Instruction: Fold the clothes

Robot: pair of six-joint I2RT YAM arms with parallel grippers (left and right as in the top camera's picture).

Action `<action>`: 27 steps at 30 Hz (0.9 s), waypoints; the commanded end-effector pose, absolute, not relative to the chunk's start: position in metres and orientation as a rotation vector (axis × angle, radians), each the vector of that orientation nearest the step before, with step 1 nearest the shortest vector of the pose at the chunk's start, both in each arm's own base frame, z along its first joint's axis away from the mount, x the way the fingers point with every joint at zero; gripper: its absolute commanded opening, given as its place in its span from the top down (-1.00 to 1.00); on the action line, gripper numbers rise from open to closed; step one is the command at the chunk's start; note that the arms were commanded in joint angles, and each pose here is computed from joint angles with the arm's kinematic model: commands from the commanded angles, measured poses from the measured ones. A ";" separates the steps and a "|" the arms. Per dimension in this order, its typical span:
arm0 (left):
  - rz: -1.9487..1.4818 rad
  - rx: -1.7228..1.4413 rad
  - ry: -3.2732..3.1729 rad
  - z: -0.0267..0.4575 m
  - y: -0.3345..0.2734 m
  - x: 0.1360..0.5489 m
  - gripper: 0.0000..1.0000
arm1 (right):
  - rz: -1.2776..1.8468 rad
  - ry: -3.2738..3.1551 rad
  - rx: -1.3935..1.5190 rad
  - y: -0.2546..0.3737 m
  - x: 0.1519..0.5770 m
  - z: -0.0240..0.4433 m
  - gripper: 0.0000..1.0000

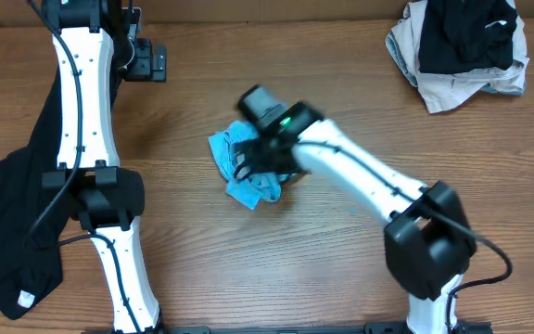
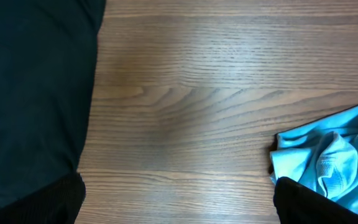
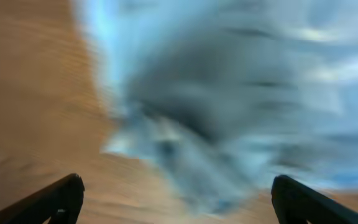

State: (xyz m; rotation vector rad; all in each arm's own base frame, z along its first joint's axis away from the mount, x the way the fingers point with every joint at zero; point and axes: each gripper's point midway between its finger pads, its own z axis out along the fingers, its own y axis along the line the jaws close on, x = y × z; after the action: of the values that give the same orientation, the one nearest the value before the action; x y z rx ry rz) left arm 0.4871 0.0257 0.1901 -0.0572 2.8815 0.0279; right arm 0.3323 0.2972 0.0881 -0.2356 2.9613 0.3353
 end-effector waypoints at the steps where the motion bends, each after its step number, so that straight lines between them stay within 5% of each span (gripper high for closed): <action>1: 0.012 -0.031 2.924 0.173 0.025 0.486 -1.00 | 0.308 2.993 0.305 0.235 0.357 0.106 -1.00; 16: -0.019 -0.030 2.990 0.148 0.022 0.480 -1.00 | 0.479 3.053 0.498 0.219 0.348 0.040 -0.92; 20: -0.020 -0.031 3.003 0.144 0.022 0.478 -1.00 | 0.443 2.977 0.441 0.215 0.364 0.037 0.20; 23: -0.021 -0.030 3.009 0.143 0.021 0.477 -1.00 | 0.437 2.914 0.403 0.214 0.379 0.040 0.61; 27: -0.024 -0.031 3.028 0.142 0.021 0.472 -1.00 | 0.431 2.808 0.365 0.202 0.409 0.046 0.85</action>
State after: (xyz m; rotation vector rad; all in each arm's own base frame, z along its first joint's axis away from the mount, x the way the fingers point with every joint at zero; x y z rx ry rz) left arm 0.4759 0.0218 0.1484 -0.0564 3.0008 -0.0055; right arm 0.3877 0.2211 0.0338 0.3915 2.9008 0.4915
